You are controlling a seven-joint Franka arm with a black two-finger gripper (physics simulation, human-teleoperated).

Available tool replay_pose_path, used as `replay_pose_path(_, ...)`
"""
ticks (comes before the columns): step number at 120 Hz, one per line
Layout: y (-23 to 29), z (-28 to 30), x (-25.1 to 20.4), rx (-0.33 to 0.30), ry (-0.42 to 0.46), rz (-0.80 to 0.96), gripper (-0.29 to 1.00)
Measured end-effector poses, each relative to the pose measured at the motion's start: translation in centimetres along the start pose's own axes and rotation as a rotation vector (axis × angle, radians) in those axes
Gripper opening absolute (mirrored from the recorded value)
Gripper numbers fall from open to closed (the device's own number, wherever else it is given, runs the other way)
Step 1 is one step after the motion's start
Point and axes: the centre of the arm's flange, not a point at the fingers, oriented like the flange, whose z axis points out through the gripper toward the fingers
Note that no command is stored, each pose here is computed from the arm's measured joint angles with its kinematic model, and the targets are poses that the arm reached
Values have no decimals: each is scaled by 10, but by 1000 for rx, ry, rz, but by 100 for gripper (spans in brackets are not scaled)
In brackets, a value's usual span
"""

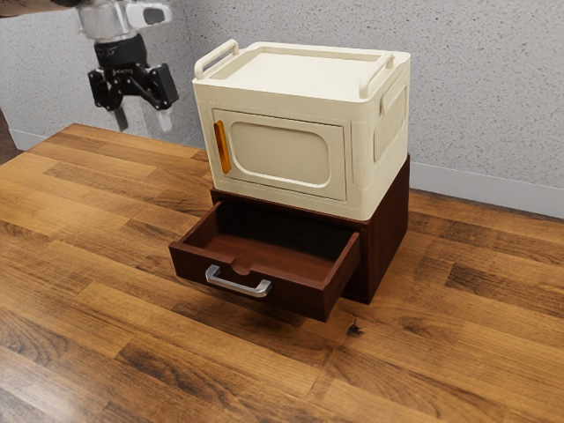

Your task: Push the drawer handle with one arm to close the drawer

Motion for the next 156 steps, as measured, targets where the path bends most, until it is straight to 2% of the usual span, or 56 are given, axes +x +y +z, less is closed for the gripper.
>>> replay_pose_path(12, 3, 0, -6, 8, 14, 4, 70)
replay_pose_path(17, 9, 1, -23, 11, 16, 17, 70)
replay_pose_path(30, 48, 21, -147, 48, 48, 108, 70)
replay_pose_path(39, 48, 54, -237, 62, 89, 124, 70)
replay_pose_path(47, 53, 84, -281, 58, 108, 133, 69)
replay_pose_path(56, 89, 103, -308, 76, 129, 182, 65)
replay_pose_path(75, 99, 141, -313, 46, 67, 162, 49)
replay_pose_path(96, 100, 157, -305, 29, 15, 128, 30)
replay_pose_path(112, 97, 175, -300, 32, -25, 102, 24)
replay_pose_path(134, 98, 203, -270, 39, -102, 76, 15)
replay_pose_path(156, 103, 223, -241, 79, -106, 79, 8)
